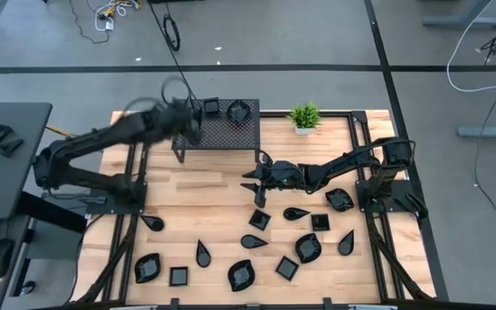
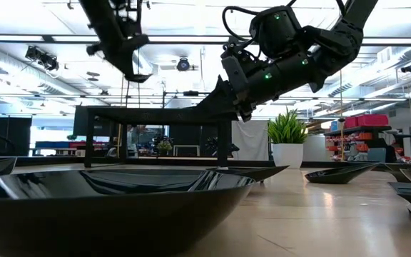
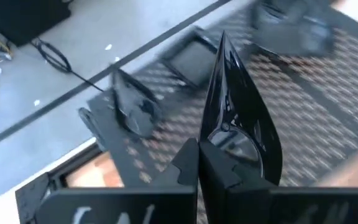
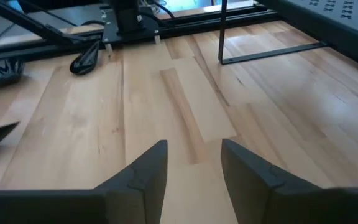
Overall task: Pick & Place Mini shaped plates
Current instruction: Stack the black drop-shaped plate on top of the drop-shaped plate on the shelf
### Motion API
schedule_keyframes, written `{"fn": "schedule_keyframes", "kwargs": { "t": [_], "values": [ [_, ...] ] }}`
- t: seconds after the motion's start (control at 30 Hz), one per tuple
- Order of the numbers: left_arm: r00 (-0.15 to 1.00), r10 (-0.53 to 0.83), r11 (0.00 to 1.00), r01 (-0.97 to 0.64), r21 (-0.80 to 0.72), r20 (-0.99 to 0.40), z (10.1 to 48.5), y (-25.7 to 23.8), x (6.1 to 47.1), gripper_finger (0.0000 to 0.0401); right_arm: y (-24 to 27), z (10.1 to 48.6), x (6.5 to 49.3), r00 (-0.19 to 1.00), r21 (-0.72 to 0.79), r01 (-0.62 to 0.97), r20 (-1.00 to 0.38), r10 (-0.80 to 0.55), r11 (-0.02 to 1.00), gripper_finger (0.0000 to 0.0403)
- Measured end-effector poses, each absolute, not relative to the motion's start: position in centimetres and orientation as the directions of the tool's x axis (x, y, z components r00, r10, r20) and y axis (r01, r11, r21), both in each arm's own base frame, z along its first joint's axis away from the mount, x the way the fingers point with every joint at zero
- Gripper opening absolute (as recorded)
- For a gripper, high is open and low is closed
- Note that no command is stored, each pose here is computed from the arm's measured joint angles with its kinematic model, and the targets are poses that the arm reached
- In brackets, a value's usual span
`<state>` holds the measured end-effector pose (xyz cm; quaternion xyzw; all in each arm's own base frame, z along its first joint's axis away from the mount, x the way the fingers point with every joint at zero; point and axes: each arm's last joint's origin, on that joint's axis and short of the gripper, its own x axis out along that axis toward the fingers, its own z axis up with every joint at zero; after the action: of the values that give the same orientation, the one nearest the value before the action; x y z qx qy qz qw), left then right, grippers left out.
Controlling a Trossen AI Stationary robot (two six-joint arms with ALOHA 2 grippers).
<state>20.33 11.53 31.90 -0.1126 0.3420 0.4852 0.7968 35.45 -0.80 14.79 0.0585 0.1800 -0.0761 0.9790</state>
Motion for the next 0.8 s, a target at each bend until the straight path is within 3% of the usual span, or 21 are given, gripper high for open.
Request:
{"fn": "schedule_keyframes", "kwargs": {
  "t": [0.27, 0.8],
  "values": [
    [0.349, 0.680, 0.439, -0.898, -0.023, -0.645, 30.8, 18.3, 16.6, 0.0004, -0.8, 14.9, 35.5, 0.929, 0.124, 0.180, -0.346, -0.128, 0.976, 0.0152],
    [0.334, 0.694, 0.347, -0.931, -0.110, -0.638, 26.3, 19.4, 15.5, 0.0011, -0.8, 15.1, 35.6, 0.934, 0.126, 0.178, -0.333, -0.128, 0.976, 0.0152]
  ]
}}
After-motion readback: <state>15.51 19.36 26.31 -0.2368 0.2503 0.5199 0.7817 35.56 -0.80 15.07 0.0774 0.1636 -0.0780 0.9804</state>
